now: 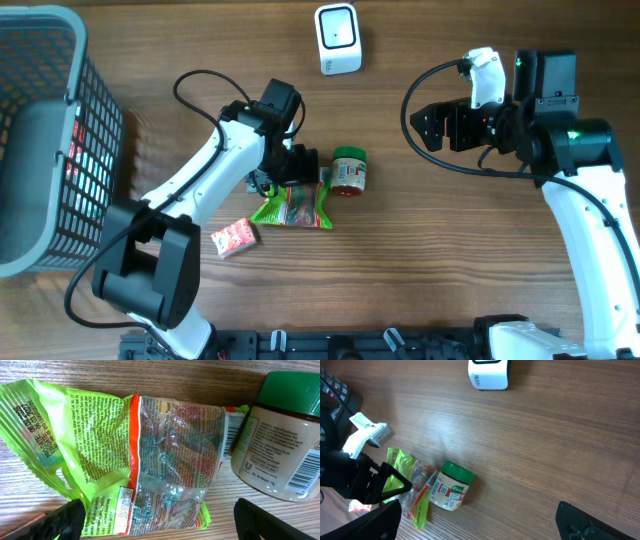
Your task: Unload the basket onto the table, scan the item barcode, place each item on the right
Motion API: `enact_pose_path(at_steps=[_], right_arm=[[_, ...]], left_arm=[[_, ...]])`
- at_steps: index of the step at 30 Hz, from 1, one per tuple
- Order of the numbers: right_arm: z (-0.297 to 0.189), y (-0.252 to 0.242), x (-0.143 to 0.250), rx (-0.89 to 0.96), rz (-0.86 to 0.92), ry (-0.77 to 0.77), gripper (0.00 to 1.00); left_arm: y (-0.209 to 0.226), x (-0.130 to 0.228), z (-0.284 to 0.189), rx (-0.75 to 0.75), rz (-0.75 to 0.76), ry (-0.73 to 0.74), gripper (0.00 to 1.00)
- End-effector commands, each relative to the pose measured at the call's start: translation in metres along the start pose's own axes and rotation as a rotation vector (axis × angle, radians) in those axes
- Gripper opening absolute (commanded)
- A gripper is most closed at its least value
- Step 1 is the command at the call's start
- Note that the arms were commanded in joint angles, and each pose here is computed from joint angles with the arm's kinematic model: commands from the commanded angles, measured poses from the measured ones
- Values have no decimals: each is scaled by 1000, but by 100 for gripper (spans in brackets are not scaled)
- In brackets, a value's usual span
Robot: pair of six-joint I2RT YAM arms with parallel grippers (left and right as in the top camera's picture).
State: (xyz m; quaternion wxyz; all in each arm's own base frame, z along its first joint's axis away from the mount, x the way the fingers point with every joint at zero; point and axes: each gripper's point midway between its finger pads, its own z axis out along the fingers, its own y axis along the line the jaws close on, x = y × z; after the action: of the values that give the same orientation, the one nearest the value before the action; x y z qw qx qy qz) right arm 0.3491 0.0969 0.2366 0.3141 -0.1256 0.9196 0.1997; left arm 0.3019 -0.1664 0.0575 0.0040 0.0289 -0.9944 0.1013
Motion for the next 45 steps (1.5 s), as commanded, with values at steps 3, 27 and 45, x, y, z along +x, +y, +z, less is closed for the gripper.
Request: enact_pose_path(at_steps=[3,27,45], right_arm=[[-3,4,-7,-12,-10,-17,100],[-3,4,-7,-12,-10,-17,100],[-3,4,-7,-12,-10,-18,100]], left_arm=[[-6,-49,-93,96,-30,-234,91],[87,141,5,-137,-220,403,4],[86,39,29,-122,-162,-50,4]])
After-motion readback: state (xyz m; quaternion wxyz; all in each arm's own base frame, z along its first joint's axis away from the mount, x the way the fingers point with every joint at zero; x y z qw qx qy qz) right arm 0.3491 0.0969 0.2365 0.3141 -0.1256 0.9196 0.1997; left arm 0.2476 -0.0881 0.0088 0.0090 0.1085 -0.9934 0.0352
